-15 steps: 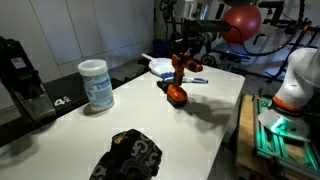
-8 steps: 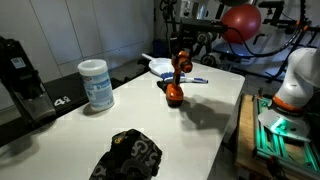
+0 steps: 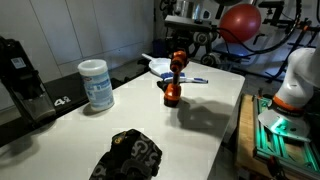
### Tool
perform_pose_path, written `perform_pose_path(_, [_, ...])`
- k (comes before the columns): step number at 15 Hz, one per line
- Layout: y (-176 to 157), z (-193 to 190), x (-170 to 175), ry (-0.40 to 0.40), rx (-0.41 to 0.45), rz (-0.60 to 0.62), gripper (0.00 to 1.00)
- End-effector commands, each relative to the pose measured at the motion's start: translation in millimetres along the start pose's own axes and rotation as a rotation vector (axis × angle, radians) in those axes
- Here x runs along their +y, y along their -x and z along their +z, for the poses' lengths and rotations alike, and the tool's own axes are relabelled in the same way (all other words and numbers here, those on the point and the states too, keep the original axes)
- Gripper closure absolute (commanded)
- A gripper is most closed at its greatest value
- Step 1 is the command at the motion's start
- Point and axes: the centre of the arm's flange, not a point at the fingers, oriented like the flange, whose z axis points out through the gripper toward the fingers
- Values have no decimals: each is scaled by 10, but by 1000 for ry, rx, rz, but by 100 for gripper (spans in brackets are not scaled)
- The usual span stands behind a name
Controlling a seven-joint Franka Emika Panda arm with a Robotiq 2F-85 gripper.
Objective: Rotate the hand drilling machine clockwise and press the trigger switch
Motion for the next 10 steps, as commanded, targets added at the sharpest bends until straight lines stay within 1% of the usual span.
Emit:
perform_pose_path(1, [53,40,-62,9,-29,71,67])
perform_pose_path(2, [37,53,-57,14,-34,68,17])
perform_pose_path(3, [26,59,-59,17,-35,71,15])
perform_pose_path(5, [14,68,-58,20,-41,74,3])
perform_pose_path(6, [8,60,-55,22,-41,73,0])
perform_pose_path(10, [6,-45,-39,12,-17,69,0])
